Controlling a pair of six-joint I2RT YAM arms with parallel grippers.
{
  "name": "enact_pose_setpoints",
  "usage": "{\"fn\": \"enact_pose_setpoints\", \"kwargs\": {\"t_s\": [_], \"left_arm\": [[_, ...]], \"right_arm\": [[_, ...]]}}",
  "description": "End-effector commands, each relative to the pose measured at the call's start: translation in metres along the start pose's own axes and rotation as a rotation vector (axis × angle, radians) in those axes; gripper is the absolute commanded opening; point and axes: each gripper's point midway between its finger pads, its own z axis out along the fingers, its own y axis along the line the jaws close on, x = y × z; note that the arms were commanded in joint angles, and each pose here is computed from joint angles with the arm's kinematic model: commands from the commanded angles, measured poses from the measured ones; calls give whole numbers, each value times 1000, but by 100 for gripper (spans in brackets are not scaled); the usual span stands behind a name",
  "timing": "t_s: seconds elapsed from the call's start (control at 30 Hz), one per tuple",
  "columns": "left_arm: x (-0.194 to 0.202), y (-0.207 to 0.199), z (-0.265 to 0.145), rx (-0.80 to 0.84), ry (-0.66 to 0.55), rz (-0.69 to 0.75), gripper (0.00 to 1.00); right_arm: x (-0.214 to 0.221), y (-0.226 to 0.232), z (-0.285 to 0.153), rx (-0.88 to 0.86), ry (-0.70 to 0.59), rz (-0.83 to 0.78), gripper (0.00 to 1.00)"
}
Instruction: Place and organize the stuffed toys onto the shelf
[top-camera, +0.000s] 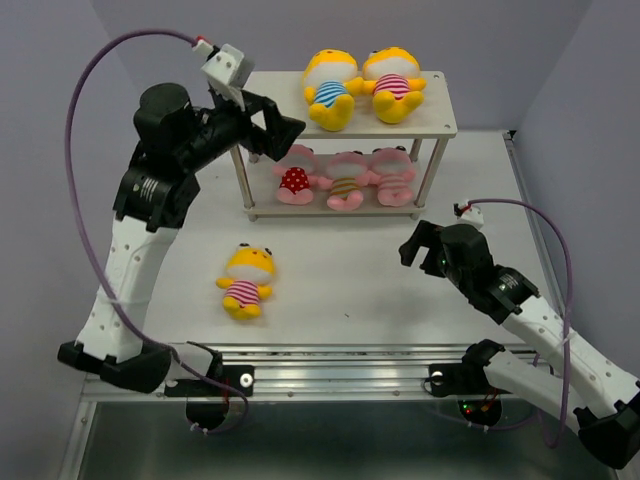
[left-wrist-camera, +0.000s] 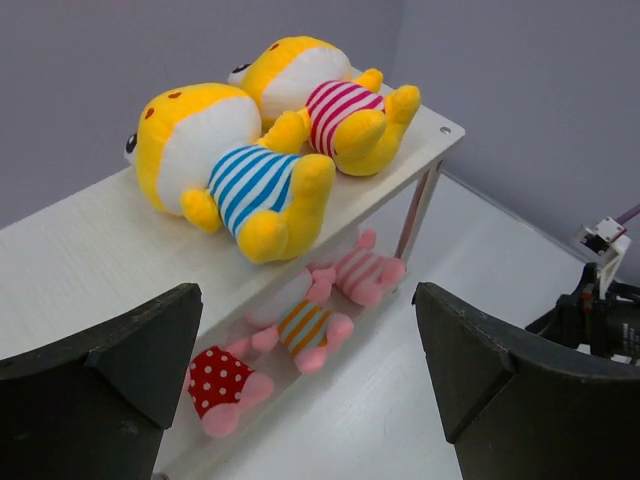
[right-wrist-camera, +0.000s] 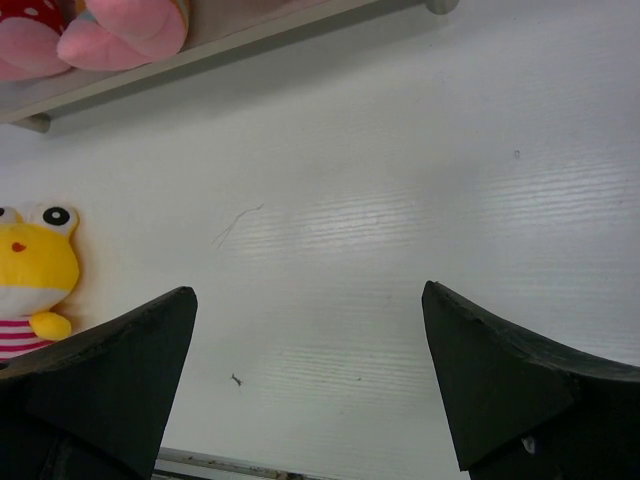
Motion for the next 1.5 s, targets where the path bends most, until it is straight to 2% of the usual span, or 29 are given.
{"fn": "enact_pose_setpoints", "kwargs": {"t_s": [0.0, 0.03, 0.07, 0.1, 0.13, 0.2, 0.23, 0.33, 0.43, 0.53, 0.57, 0.63, 0.83, 0.93, 1.0, 1.03, 1.13, 1.2, 1.23, 1.27, 1.33, 1.37, 1.4, 1.47], "left_arm": [[10, 4, -36, -137, -69, -151, 99], [19, 10, -46, -203, -79, -198, 99], [10, 2, -74, -232, -151, -225, 99], [55, 19, -76, -350, -114, -355, 99], [55, 16, -104, -402, -167, -405, 99], [109, 32, -121, -576, -127, -605, 99], [128, 40, -134, -671, -110, -645, 99], [213, 38, -174, -868, 135, -734, 99], [272, 36, -207, -1027, 322, -754, 99], [315, 28, -213, -1048, 451, -777, 99], [334, 20, -206, -998, 510, -799, 99], [352, 13, -203, -975, 566, -828, 99], [410, 9, -215, -1035, 823, -793, 99], [427, 9, -215, -1041, 873, -784, 99], [432, 9, -215, -1046, 908, -782, 93], [434, 9, -216, -1053, 917, -781, 85], [436, 7, -217, -1047, 928, -783, 75], [436, 7, -216, -1040, 936, -780, 64], [436, 7, -215, -1039, 935, -779, 56], [437, 8, -214, -1037, 942, -775, 40], [440, 8, -215, -1038, 956, -773, 26], [441, 8, -215, -1040, 968, -771, 11], [441, 8, -215, -1041, 969, -771, 3], [440, 8, -214, -1036, 963, -770, 0]], "right_arm": [[-11, 18, -5, -95, -39, -6, 100], [-12, 19, -5, -101, -42, -11, 100], [-11, 19, -5, -105, -39, -12, 100], [-10, 19, -4, -104, -36, -13, 100], [-10, 19, -5, -105, -37, -14, 100], [-8, 17, -5, -107, -36, -21, 100], [-8, 17, -6, -110, -37, -24, 100], [-6, 17, -7, -121, -32, -45, 100], [-2, 17, -4, -116, -17, -54, 100], [2, 16, 1, -110, -3, -54, 100], [4, 16, 2, -108, 4, -55, 100], [4, 17, 3, -105, 8, -55, 100], [2, 12, 5, -81, -7, -63, 100], [2, 11, 7, -73, -8, -60, 100], [2, 10, 9, -62, -9, -63, 100], [2, 10, 10, -59, -8, -62, 100], [2, 9, 12, -50, -7, -70, 100], [1, 9, 12, -45, -10, -74, 100], [1, 8, 13, -40, -10, -78, 100], [1, 7, 13, -37, -12, -78, 100], [1, 6, 13, -33, -15, -78, 100], [0, 6, 12, -33, -17, -77, 100], [1, 5, 13, -28, -19, -79, 100], [1, 4, 13, -25, -18, -80, 100]]}}
